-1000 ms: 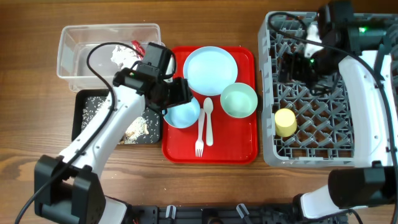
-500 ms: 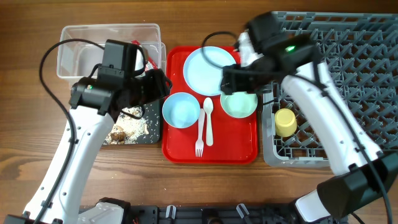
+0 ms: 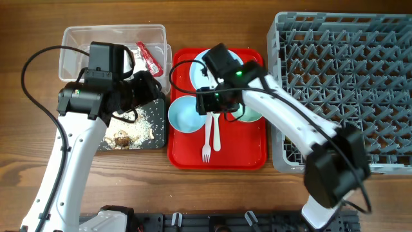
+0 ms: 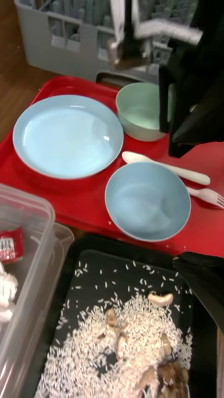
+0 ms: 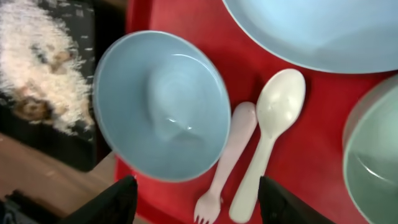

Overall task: Sort waste into correct bins and load items into the dishwasher rack
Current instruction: 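Reach the right gripper to the light-blue bowl and grasp its rim, then carry the light-blue bowl with the right gripper into the dish rack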

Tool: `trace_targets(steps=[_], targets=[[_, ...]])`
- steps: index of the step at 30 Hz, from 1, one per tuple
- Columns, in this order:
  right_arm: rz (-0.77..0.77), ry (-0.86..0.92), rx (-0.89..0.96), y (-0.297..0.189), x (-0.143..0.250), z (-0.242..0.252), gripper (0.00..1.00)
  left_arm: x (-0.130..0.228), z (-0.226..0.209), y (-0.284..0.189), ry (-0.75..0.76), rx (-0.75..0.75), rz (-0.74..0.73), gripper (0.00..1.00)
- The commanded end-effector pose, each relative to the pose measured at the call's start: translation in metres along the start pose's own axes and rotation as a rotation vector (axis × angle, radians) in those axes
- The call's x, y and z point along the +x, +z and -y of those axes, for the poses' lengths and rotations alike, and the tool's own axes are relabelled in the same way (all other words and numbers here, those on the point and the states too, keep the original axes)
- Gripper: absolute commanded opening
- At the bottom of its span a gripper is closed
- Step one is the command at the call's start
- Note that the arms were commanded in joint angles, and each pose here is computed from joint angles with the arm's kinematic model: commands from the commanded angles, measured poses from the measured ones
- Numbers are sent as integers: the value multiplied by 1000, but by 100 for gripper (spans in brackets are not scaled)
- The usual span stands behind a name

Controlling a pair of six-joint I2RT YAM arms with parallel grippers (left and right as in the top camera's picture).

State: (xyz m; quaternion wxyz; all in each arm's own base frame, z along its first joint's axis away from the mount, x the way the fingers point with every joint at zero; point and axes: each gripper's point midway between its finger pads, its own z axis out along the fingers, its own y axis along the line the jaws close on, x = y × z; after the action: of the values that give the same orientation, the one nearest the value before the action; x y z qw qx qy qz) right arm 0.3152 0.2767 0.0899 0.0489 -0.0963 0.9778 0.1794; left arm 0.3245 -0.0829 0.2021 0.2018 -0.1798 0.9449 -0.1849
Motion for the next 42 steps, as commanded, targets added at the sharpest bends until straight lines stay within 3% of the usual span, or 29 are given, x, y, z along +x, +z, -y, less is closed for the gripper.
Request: trace_targets(steps=[1,4,10,14,18,23,27,30,35,42], targets=[[-43,48,19,27,3,7,61,-15,-18,-12,-31,-99,92,58],[-51,56,23,40,1,10,52,-22,-32,-15,-32,-179,140,66],[-54,56,23,54,-2,11,41,-26,-37,-17,-32,-213,163,100],[-52,50,22,60,-3,11,29,-26,-37,-17,-32,-213,162,100],[-75,50,32,71,2,12,26,-26,-37,-17,-32,-213,163,100],[-73,72,41,73,1,13,4,-26,-37,-17,-32,-213,163,100],[-55,81,34,63,-7,14,4,-26,-37,-17,-32,-213,163,100],[0,103,34,33,-22,18,4,-26,-37,-17,-32,-213,163,100],[200,183,121,-57,-51,58,4,-26,-37,-17,-32,-213,163,100],[519,342,410,-182,-58,147,4,-26,-37,-17,-32,-213,163,100]])
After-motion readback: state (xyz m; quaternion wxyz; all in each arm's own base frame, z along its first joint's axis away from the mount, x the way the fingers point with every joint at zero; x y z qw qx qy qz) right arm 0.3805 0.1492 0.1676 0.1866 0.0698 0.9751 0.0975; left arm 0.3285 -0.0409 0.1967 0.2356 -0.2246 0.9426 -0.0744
